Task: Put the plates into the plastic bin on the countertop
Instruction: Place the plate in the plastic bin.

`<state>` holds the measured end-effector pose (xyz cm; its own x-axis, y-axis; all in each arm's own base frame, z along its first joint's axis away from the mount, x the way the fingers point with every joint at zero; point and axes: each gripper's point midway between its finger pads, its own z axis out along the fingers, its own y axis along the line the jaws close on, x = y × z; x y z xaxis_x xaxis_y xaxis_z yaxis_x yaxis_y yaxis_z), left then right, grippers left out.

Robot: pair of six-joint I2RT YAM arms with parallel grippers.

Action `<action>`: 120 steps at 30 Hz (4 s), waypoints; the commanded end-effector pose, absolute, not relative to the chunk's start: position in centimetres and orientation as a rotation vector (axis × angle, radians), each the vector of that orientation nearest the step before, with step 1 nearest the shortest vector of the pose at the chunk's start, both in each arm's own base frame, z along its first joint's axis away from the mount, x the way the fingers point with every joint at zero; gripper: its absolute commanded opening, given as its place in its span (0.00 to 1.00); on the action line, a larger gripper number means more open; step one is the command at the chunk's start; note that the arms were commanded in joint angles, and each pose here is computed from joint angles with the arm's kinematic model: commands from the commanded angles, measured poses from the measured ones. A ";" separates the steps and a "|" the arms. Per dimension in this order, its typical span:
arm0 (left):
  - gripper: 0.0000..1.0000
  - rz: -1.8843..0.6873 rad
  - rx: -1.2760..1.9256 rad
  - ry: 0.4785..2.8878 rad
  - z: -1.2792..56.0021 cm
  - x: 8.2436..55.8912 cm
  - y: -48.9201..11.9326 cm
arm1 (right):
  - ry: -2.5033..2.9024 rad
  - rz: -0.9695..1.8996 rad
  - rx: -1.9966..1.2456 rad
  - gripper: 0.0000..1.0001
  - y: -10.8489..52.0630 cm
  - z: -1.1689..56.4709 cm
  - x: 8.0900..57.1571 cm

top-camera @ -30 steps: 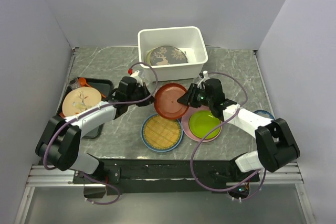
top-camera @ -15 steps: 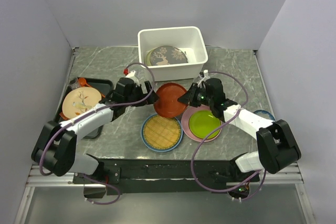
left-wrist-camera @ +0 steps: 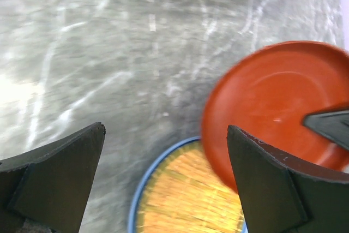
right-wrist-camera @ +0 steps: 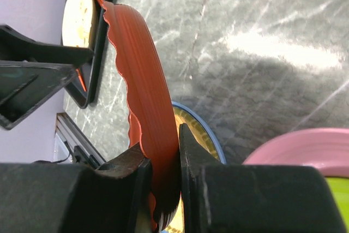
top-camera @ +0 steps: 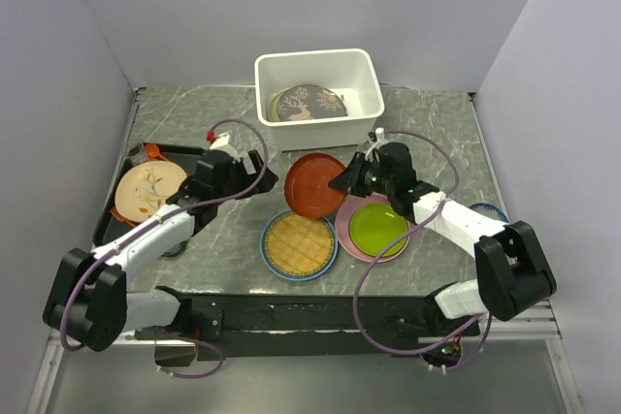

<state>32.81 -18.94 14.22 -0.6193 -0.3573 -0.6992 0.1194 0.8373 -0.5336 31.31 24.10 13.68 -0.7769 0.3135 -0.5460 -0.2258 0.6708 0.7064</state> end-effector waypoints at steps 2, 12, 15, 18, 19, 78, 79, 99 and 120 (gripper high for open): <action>0.99 -0.694 -0.263 2.065 15.2 33.0 -16.3 | 2.124 1.070 0.008 0.00 24.8 17.4 33.1; 0.99 -0.707 -0.287 2.119 13.2 33.3 -15.4 | 2.054 1.142 -0.029 0.00 25.4 20.8 34.3; 0.99 -0.726 -0.283 2.131 12.7 33.4 -15.8 | 2.032 1.148 -0.035 0.00 25.3 22.0 34.8; 0.99 -0.760 -0.267 2.143 12.2 33.6 -16.5 | 2.013 1.124 -0.036 0.00 25.0 23.3 35.6; 0.99 -0.785 -0.250 2.146 12.2 33.6 -16.9 | 1.991 1.122 -0.039 0.00 24.9 24.4 36.1; 0.99 -0.883 -0.251 2.162 11.5 33.0 -18.1 | 1.971 1.034 0.083 0.00 24.7 29.6 56.8; 0.99 -0.884 -0.250 2.162 11.5 33.0 -18.1 | 1.973 1.033 0.086 0.00 24.7 29.5 57.0; 0.99 -0.881 -0.217 2.179 11.5 33.2 -18.4 | 2.011 1.004 0.159 0.00 24.8 24.8 60.3; 0.99 -0.877 -0.198 2.202 11.2 33.4 -18.5 | 2.046 1.015 0.197 0.05 25.2 21.1 61.6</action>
